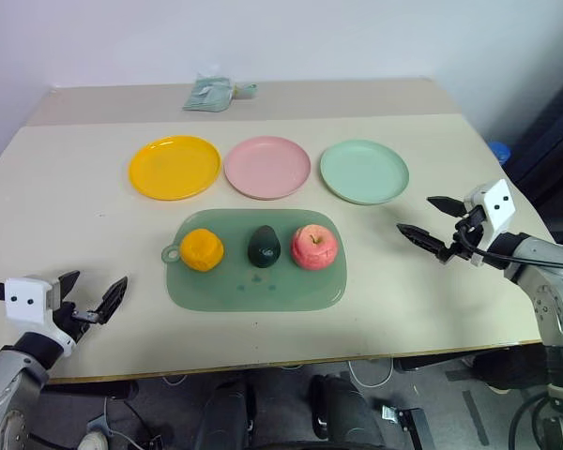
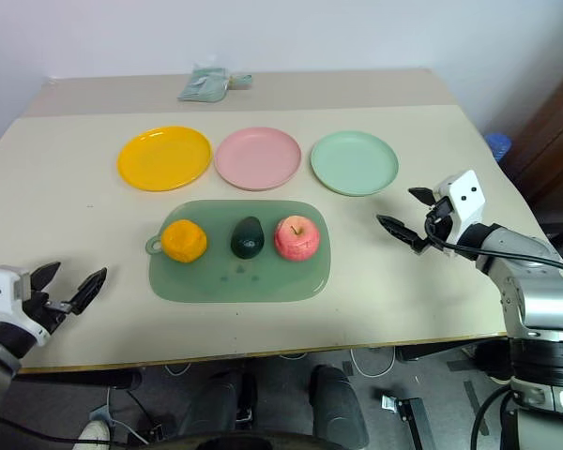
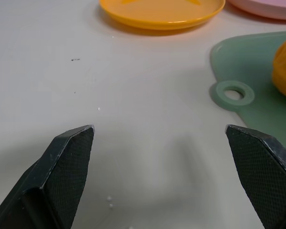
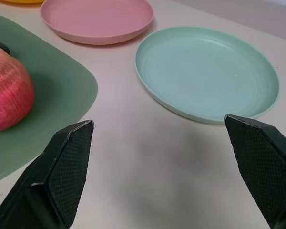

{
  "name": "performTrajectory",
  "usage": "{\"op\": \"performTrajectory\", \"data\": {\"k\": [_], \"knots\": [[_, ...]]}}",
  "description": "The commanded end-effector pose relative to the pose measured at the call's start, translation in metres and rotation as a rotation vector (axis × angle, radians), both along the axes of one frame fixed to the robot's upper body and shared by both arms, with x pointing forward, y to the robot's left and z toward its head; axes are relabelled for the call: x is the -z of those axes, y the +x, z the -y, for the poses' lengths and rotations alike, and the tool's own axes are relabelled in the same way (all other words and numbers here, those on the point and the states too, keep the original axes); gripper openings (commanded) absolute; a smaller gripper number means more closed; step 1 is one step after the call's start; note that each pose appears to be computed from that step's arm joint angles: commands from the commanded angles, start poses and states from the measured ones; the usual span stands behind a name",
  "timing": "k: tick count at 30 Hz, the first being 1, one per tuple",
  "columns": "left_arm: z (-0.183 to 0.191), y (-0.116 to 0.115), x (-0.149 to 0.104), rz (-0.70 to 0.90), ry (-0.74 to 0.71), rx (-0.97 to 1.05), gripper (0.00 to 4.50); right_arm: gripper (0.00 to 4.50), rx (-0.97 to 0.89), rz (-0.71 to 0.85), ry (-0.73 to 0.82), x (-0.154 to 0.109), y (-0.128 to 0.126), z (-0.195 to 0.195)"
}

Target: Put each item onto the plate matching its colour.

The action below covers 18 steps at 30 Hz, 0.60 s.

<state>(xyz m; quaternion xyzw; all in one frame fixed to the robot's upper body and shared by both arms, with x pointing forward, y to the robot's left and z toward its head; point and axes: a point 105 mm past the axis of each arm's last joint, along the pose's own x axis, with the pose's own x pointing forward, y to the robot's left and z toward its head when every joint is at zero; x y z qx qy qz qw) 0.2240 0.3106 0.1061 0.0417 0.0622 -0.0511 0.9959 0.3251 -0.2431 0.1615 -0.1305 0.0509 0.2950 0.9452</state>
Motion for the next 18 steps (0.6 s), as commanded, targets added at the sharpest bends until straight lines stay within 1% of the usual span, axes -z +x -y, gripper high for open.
{"op": "performTrajectory", "data": {"k": [1, 6, 11, 14, 18], "knots": [[0.004, 0.002, -0.012, 0.037, 0.037, 0.019, 4.49, 4.48, -0.013, 0.060, -0.005, -0.013, 0.003, -0.005], [0.008, 0.002, -0.014, 0.038, 0.046, 0.010, 4.49, 4.48, -0.004, 0.055, 0.004, -0.009, 0.000, -0.005], [0.019, -0.002, -0.020, 0.034, 0.036, 0.023, 4.49, 4.48, 0.009, 0.064, 0.003, -0.013, 0.003, 0.000], [0.029, -0.004, -0.021, 0.026, 0.020, 0.038, 4.49, 4.48, 0.021, 0.070, -0.008, -0.010, 0.003, 0.001], [0.042, -0.002, -0.022, 0.007, 0.019, 0.089, 4.49, 4.48, 0.018, 0.111, -0.002, -0.020, 0.005, -0.002]]}}
